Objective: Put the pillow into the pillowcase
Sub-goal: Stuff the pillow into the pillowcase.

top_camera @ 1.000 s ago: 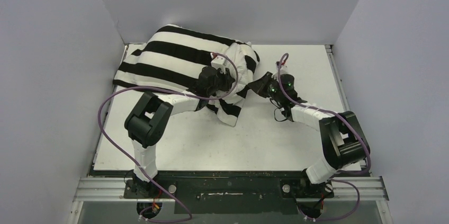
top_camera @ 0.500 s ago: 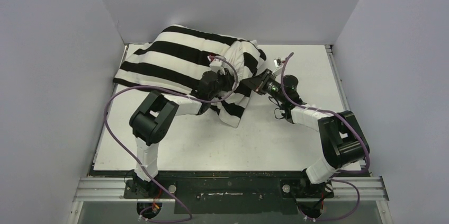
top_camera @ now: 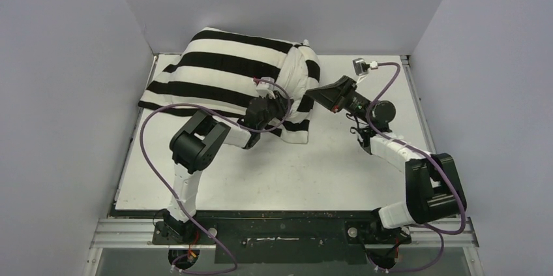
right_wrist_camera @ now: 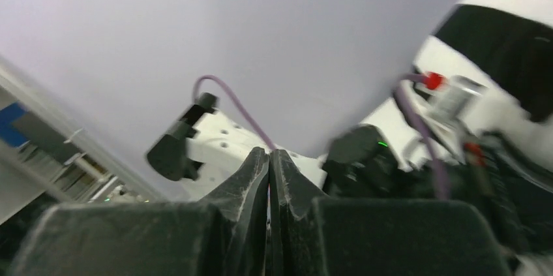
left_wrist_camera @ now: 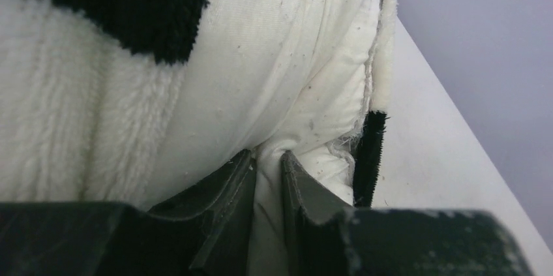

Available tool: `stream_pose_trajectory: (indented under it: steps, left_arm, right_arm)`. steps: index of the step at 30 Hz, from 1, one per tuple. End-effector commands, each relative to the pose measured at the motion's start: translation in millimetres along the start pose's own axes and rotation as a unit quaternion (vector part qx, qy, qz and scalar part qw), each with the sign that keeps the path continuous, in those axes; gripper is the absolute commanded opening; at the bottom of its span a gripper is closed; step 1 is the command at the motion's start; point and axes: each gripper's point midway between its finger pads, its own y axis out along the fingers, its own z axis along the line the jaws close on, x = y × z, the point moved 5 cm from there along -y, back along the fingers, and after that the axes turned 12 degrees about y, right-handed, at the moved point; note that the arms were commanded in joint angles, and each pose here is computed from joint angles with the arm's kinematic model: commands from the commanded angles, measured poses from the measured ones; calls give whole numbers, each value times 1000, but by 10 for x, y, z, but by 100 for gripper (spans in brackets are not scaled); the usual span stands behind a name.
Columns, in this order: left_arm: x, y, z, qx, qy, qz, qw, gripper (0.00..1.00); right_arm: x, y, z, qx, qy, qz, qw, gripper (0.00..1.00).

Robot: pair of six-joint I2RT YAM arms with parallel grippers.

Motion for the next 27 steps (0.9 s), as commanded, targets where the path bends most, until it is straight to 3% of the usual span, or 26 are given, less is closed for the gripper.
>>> stream_pose_trajectory:
  steps: [1, 5, 11, 18, 27]
  left_arm:
    - [-472, -357, 287, 38, -27, 107, 993, 23]
    - [-259, -432, 219, 24, -29, 87, 996, 26]
    - [-90, -373, 126, 4, -33, 73, 997, 27]
    - [-100, -328, 94, -6, -43, 72, 996, 27]
    - [-142, -324, 101, -8, -50, 71, 996, 27]
  right_arm:
    - [69, -285, -511, -143, -31, -31, 989, 0]
    - [146, -488, -965, -406, -49, -46, 911, 15]
    - [64, -452, -1139, -517, -86, -39, 851, 32]
    - [-27, -343, -1354, -595, -92, -44, 797, 37]
    - [-150, -41, -1661, -614, -74, -38, 785, 43]
